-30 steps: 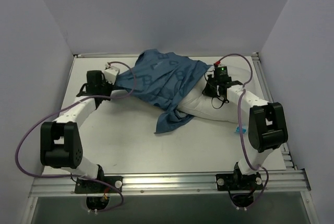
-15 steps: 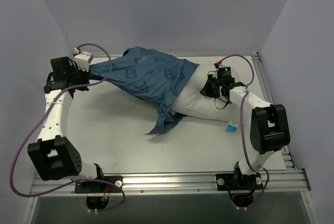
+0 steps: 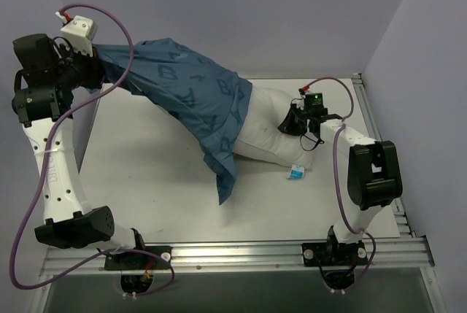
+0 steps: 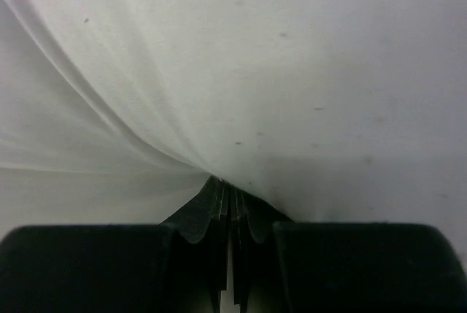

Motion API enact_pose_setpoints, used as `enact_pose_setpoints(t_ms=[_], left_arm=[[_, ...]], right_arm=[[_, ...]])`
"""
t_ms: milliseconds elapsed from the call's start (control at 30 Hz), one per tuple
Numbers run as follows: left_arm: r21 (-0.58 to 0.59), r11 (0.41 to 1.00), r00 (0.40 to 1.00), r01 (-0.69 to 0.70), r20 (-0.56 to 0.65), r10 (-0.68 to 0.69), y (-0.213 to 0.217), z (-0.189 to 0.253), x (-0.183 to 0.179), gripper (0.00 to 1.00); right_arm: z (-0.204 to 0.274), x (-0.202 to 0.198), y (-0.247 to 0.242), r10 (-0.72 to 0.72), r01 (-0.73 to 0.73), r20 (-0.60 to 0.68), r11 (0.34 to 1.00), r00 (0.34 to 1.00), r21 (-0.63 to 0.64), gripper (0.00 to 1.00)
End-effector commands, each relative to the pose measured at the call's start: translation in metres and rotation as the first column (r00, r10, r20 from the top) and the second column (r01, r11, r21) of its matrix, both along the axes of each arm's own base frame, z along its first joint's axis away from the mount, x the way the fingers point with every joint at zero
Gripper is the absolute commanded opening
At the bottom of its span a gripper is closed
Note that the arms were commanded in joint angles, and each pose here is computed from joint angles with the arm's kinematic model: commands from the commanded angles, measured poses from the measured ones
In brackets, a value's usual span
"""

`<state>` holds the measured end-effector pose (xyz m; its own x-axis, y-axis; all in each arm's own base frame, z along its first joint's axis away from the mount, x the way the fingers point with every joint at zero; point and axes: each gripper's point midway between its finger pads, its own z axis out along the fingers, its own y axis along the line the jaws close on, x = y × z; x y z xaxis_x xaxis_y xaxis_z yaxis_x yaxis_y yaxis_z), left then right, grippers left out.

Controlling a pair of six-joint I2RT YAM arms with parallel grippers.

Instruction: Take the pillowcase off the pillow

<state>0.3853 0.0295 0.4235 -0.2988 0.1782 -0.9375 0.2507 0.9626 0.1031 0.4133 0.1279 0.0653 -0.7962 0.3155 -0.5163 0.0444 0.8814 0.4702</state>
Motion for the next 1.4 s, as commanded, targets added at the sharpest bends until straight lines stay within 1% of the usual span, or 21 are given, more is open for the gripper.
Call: enact_pose_setpoints(t_ms=[0, 33, 133, 200, 233, 267, 367, 467, 500, 567, 600, 667, 767, 867, 967, 1067, 1100, 1167, 1233, 1333, 1367], left_arm=[[-0.089, 0.991, 0.926, -0.1, 0.355, 0.125, 0.024, 0.121, -0.01, 0.02], [-0.099, 0.993, 0.939, -0.069, 0.331, 0.098, 0.016, 0.111, -0.006, 0.02], [-0.121, 0.991, 0.961, -0.05, 0.264, 0.081, 0.01, 0.087, 0.001, 0.02], [-0.113, 0.993, 0.968, -0.034, 0.243, 0.061, 0.005, 0.076, 0.006, 0.02], [-0.102, 0.994, 0.972, -0.048, 0.226, 0.07, 0.005, 0.067, 0.009, 0.02], [-0.093, 0.995, 0.975, -0.037, 0.215, 0.057, -0.002, 0.062, 0.012, 0.02], [-0.089, 0.995, 0.978, -0.039, 0.201, 0.057, -0.003, 0.055, 0.017, 0.02], [-0.085, 0.995, 0.979, -0.047, 0.192, 0.063, 0.0, 0.049, 0.021, 0.02], [-0.08, 0.996, 0.98, -0.048, 0.188, 0.063, 0.0, 0.047, 0.021, 0.02], [-0.072, 0.996, 0.982, -0.049, 0.176, 0.061, 0.001, 0.04, 0.021, 0.02], [-0.066, 0.997, 0.985, -0.044, 0.162, 0.054, 0.001, 0.032, 0.021, 0.02], [-0.061, 0.997, 0.988, -0.038, 0.145, 0.046, 0.0, 0.025, 0.021, 0.02], [-0.059, 0.998, 0.991, -0.034, 0.126, 0.041, 0.0, 0.017, 0.021, 0.02], [-0.051, 0.998, 0.992, -0.033, 0.122, 0.039, 0.0, 0.017, 0.021, 0.02], [-0.037, 0.999, 0.992, -0.039, 0.121, 0.043, 0.002, 0.016, 0.022, 0.02], [-0.021, 0.999, 0.992, -0.047, 0.117, 0.05, 0.005, 0.013, 0.021, 0.02], [-0.018, 0.998, 0.992, -0.052, 0.117, 0.053, 0.006, 0.013, 0.022, 0.02], [-0.017, 0.998, 0.992, -0.053, 0.114, 0.054, 0.006, 0.012, 0.021, 0.02], [-0.014, 0.999, 0.992, -0.052, 0.113, 0.053, 0.006, 0.013, 0.022, 0.02], [-0.012, 0.999, 0.992, -0.052, 0.118, 0.053, 0.006, 0.015, 0.022, 0.02], [-0.013, 0.999, 0.991, -0.052, 0.119, 0.053, 0.006, 0.016, 0.022, 0.02]], right_arm=[[-0.098, -0.112, -0.102, -0.177, -0.008, -0.444, 0.923, 0.878, -0.384, 0.0], [-0.076, -0.097, -0.094, -0.134, -0.014, -0.385, 0.934, 0.913, -0.358, 0.0], [-0.029, -0.076, -0.079, -0.065, -0.037, -0.257, 0.927, 0.964, -0.373, 0.0], [0.004, -0.058, -0.063, -0.016, -0.045, -0.16, 0.928, 0.987, -0.37, 0.06], [0.024, -0.055, -0.046, 0.029, -0.064, -0.101, 0.93, 0.994, -0.361, 0.12], [0.04, -0.049, -0.033, 0.061, -0.075, -0.051, 0.933, 0.997, -0.352, 0.31], [0.083, -0.046, 0.005, 0.163, -0.124, 0.089, 0.933, 0.983, -0.339, 0.56], [0.108, -0.051, 0.019, 0.222, -0.145, 0.168, 0.915, 0.961, -0.377, 0.62], [0.112, -0.054, 0.019, 0.237, -0.153, 0.173, 0.906, 0.956, -0.395, 0.71], [0.12, -0.06, 0.022, 0.27, -0.173, 0.189, 0.894, 0.944, -0.412, 0.74], [0.123, -0.062, 0.025, 0.287, -0.185, 0.194, 0.889, 0.938, -0.419, 0.99], [0.135, -0.071, 0.041, 0.342, -0.226, 0.227, 0.881, 0.912, -0.416, 0.99], [0.165, -0.076, 0.073, 0.412, -0.268, 0.34, 0.878, 0.845, -0.396, 1.0], [0.202, -0.08, 0.116, 0.482, -0.316, 0.476, 0.866, 0.736, -0.388, 1.0], [0.219, -0.082, 0.144, 0.516, -0.369, 0.546, 0.856, 0.66, -0.362, 1.0], [0.214, -0.07, 0.16, 0.532, -0.393, 0.55, 0.847, 0.644, -0.359, 1.0], [0.201, -0.065, 0.167, 0.561, -0.421, 0.521, 0.828, 0.644, -0.371, 1.0], [0.202, -0.059, 0.178, 0.58, -0.445, 0.516, 0.814, 0.63, -0.372, 1.0], [0.181, -0.05, 0.189, 0.6, -0.47, 0.476, 0.8, 0.643, -0.373, 1.0], [0.151, -0.055, 0.208, 0.645, -0.557, 0.412, 0.764, 0.644, -0.326, 1.0], [0.135, -0.057, 0.211, 0.648, -0.57, 0.385, 0.762, 0.658, -0.308, 1.0]])
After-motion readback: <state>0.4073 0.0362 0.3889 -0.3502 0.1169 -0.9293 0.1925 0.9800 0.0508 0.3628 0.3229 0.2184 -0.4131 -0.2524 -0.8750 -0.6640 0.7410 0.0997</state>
